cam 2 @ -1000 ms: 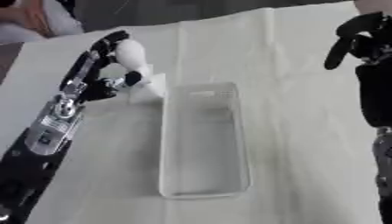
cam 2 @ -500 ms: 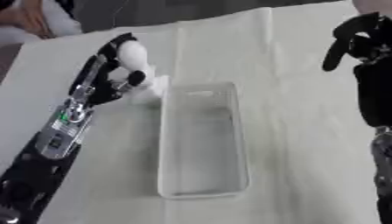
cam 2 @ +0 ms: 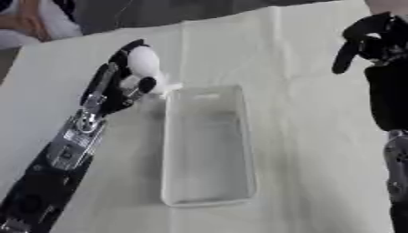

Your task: Pick up objects on the table and place them in the box.

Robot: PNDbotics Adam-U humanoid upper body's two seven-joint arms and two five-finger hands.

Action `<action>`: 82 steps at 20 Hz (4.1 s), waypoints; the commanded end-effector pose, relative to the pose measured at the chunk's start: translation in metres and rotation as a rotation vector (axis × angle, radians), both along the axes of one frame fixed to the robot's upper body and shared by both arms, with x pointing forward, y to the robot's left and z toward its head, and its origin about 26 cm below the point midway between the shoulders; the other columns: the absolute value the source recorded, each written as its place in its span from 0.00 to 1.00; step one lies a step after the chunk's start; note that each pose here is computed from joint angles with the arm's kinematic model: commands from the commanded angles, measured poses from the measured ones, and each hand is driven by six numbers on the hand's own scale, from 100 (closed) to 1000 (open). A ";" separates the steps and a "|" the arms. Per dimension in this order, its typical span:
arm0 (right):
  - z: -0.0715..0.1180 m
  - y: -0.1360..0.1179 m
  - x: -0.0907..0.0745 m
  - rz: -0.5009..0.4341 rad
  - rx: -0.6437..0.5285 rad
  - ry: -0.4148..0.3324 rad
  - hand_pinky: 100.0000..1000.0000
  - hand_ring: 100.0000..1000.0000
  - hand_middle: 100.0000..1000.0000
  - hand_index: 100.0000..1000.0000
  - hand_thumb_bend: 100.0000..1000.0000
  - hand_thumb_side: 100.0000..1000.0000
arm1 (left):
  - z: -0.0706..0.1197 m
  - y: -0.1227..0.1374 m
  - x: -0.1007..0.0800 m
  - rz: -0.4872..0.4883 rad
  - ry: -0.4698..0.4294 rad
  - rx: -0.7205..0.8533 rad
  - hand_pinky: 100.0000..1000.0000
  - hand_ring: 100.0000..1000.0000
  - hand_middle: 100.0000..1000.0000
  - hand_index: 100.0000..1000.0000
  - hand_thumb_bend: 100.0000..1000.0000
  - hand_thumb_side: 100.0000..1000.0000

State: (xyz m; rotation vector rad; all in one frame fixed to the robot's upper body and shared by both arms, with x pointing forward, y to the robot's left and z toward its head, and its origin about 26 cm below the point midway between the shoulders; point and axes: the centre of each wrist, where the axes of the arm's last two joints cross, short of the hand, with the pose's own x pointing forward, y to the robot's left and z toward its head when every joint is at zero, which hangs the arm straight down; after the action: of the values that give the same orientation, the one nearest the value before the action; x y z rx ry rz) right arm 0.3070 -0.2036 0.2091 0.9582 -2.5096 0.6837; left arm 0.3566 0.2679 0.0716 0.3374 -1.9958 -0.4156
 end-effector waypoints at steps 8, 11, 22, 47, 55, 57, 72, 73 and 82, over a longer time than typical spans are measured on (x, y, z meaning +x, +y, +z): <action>0.007 -0.001 -0.002 -0.002 0.000 -0.027 0.38 0.62 0.89 0.90 0.00 0.82 | -0.014 -0.009 -0.002 -0.006 0.046 0.003 0.57 0.80 0.79 0.90 1.00 0.63; 0.007 -0.001 -0.002 -0.002 -0.002 -0.026 0.38 0.61 0.89 0.89 0.00 0.82 | -0.014 -0.008 -0.001 0.024 0.047 -0.015 0.46 0.72 0.75 0.87 1.00 0.60; 0.006 -0.001 -0.002 -0.003 -0.008 -0.017 0.37 0.61 0.88 0.88 0.00 0.81 | -0.011 -0.010 0.001 0.096 0.067 0.006 0.33 0.74 0.77 0.95 1.00 0.53; 0.004 0.001 -0.002 0.003 -0.016 0.008 0.29 0.54 0.86 0.86 0.00 0.80 | -0.003 -0.006 0.008 0.354 0.105 -0.223 0.00 0.00 0.00 0.12 0.00 0.09; 0.003 0.000 -0.002 0.000 -0.018 0.009 0.27 0.51 0.85 0.85 0.00 0.80 | 0.001 -0.004 0.009 0.343 0.083 -0.272 0.00 0.00 0.00 0.10 0.00 0.03; 0.003 0.000 -0.002 -0.002 -0.019 0.010 0.27 0.51 0.85 0.85 0.00 0.80 | 0.005 -0.002 0.009 0.344 0.064 -0.286 0.00 0.00 0.00 0.10 0.00 0.02; 0.001 -0.001 -0.001 -0.009 -0.016 0.013 0.25 0.49 0.83 0.84 0.00 0.81 | 0.122 0.051 -0.026 0.348 -0.372 -0.159 0.00 0.00 0.00 0.09 0.00 0.00; 0.001 0.000 -0.001 -0.008 -0.016 0.013 0.25 0.49 0.83 0.84 0.00 0.81 | 0.128 0.053 -0.029 0.343 -0.392 -0.137 0.00 0.00 0.00 0.09 0.00 0.00; 0.000 0.001 0.000 -0.004 -0.018 0.017 0.25 0.49 0.82 0.84 0.00 0.81 | 0.157 0.040 -0.044 0.248 -0.472 -0.095 0.00 0.00 0.00 0.10 0.00 0.00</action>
State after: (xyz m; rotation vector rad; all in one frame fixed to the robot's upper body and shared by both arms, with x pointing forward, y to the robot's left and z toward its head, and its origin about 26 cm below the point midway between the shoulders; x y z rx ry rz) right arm 0.3077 -0.2034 0.2046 0.9446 -2.4725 0.6808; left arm 0.3170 0.3083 0.2135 0.6567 -2.3301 -0.0528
